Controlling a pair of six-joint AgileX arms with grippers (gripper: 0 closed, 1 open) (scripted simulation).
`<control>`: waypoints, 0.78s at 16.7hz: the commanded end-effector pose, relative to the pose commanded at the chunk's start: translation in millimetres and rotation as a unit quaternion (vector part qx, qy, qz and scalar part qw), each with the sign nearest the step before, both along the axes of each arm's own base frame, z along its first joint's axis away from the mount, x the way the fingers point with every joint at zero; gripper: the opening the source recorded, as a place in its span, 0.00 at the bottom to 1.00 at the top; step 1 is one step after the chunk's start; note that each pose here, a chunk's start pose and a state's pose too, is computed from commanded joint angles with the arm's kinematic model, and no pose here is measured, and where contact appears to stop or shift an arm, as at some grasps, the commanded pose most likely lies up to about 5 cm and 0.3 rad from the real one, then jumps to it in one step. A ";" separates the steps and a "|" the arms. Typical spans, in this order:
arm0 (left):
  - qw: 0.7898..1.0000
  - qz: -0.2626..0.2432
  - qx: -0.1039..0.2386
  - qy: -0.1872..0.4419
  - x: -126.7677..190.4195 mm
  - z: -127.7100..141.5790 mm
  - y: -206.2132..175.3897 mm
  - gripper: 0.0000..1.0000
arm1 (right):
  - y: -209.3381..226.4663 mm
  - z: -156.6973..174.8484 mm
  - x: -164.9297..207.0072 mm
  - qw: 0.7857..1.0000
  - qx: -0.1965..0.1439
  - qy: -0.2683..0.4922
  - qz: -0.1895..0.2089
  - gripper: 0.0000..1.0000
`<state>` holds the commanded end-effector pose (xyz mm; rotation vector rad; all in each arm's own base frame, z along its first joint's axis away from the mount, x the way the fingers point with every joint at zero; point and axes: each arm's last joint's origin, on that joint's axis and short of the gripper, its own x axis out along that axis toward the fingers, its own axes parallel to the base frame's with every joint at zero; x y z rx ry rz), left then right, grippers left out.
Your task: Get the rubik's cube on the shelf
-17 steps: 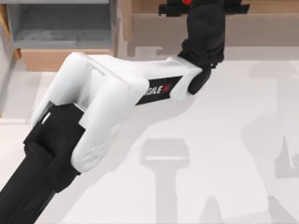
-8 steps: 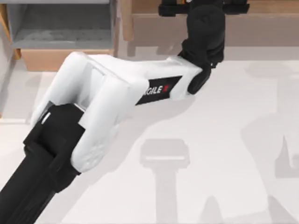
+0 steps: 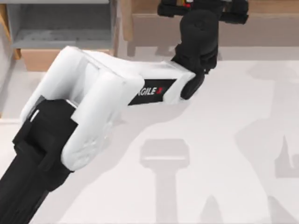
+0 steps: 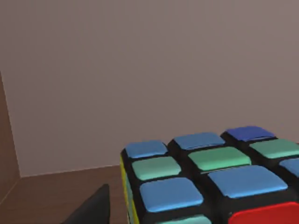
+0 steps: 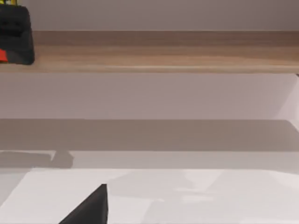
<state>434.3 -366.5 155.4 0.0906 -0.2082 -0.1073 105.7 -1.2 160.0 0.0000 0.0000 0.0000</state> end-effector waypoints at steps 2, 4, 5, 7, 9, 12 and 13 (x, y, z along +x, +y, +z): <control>0.999 -0.029 0.041 -0.005 -7.2 -1.8 12.4 1.00 | 0.0 0.0 0.0 1.000 0.000 0.000 0.000 1.00; 0.994 -0.062 0.093 -0.013 -15.7 -5.0 31.6 1.00 | 0.0 0.0 0.0 1.000 0.000 0.000 0.000 1.00; 0.989 -0.078 0.121 -0.018 -20.4 -7.0 43.6 1.00 | 0.0 0.0 0.0 1.000 0.000 0.000 0.000 1.00; 0.977 -0.109 0.180 -0.030 -30.3 -12.1 73.3 1.00 | 0.0 0.0 0.0 1.000 0.000 0.000 0.000 1.00; 0.960 -0.135 0.241 -0.044 -40.8 -18.4 110.4 1.00 | 0.0 0.0 0.0 1.000 0.000 0.000 0.000 1.00; 0.930 -0.155 0.329 -0.060 -58.3 -29.5 179.1 1.00 | 0.0 0.0 0.0 1.000 0.000 0.000 0.000 1.00; 0.919 -0.157 0.357 -0.063 -65.2 -33.4 204.6 1.00 | 0.0 0.0 0.0 1.000 0.000 0.000 0.000 1.00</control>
